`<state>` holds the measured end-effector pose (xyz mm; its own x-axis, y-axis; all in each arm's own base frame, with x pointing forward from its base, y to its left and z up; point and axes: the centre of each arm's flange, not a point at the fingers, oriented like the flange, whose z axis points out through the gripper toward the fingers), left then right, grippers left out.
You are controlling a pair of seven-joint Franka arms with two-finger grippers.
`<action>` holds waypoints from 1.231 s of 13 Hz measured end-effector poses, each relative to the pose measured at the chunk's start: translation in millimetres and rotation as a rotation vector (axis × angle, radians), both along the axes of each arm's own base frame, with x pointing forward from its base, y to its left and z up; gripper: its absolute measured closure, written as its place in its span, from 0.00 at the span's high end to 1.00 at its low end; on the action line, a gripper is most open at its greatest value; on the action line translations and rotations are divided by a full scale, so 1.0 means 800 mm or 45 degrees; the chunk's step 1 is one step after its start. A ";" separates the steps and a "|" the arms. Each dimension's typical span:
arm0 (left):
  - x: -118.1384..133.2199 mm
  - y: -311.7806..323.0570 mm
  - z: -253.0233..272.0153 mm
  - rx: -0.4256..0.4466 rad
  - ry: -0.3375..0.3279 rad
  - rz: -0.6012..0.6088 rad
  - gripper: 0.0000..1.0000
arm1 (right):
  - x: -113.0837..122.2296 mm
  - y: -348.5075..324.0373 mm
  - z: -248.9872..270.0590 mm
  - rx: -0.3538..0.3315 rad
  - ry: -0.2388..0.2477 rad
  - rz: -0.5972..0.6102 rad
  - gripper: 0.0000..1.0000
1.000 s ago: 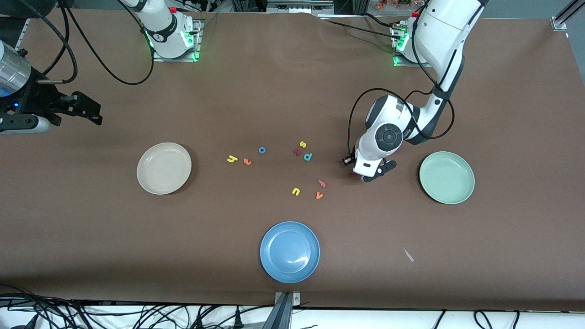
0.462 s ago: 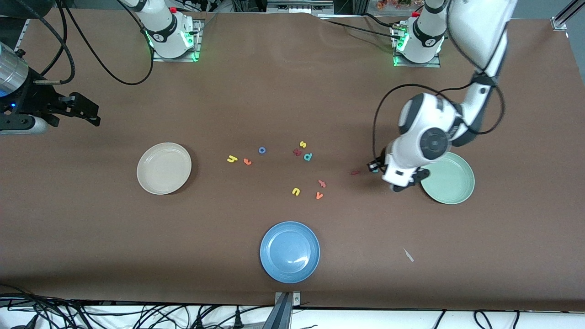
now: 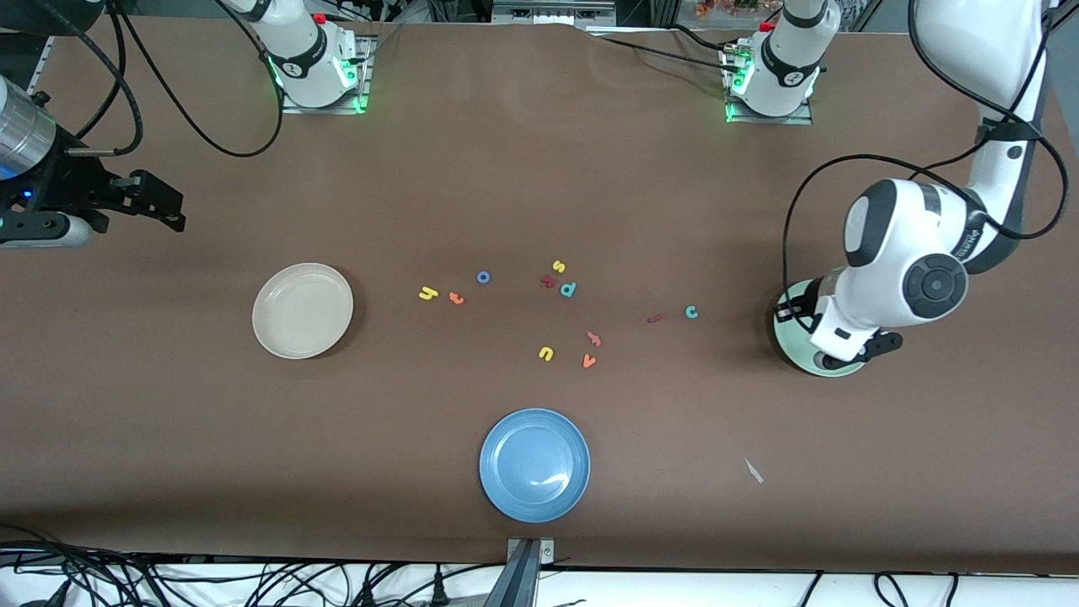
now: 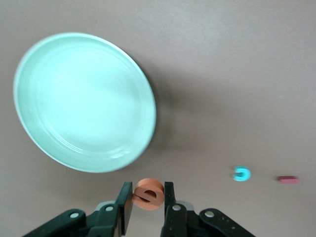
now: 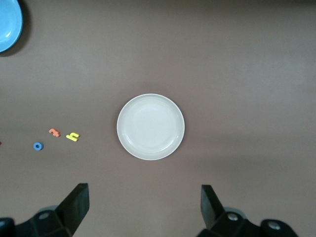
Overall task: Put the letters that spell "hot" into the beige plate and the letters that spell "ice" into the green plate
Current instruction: 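Lower the orange letter onto the green plate and open the left gripper, then reach the left gripper to the cyan letter while the right gripper reaches yellow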
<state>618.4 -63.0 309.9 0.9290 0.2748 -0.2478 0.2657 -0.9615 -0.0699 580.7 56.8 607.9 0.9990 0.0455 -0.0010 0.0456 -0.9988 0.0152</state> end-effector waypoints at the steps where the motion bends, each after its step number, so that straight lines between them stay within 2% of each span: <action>1: 0.001 0.011 -0.001 -0.013 0.001 -0.053 0.27 | 0.001 0.007 -0.004 0.002 0.008 0.011 1.00; 4: 0.002 0.054 -0.010 -0.059 0.015 -0.190 0.27 | 0.006 0.031 -0.023 0.001 0.043 0.050 1.00; 7: 0.006 0.114 -0.054 -0.051 0.017 -0.294 0.27 | 0.015 0.047 -0.050 0.045 0.093 0.059 1.00; 10: 0.012 0.148 -0.111 -0.048 -0.019 -0.337 0.27 | 0.027 0.062 -0.079 0.060 0.119 0.073 1.00; 12: 0.016 0.157 -0.138 -0.059 -0.055 -0.359 0.27 | 0.034 0.083 -0.116 0.051 0.166 0.087 1.00; 13: 0.016 0.163 -0.146 -0.065 -0.065 -0.373 0.33 | 0.038 0.093 -0.141 0.050 0.169 0.092 1.00; 16: 0.019 0.179 -0.145 -0.076 -0.084 -0.412 0.67 | 0.034 0.122 -0.221 0.065 0.113 0.116 1.00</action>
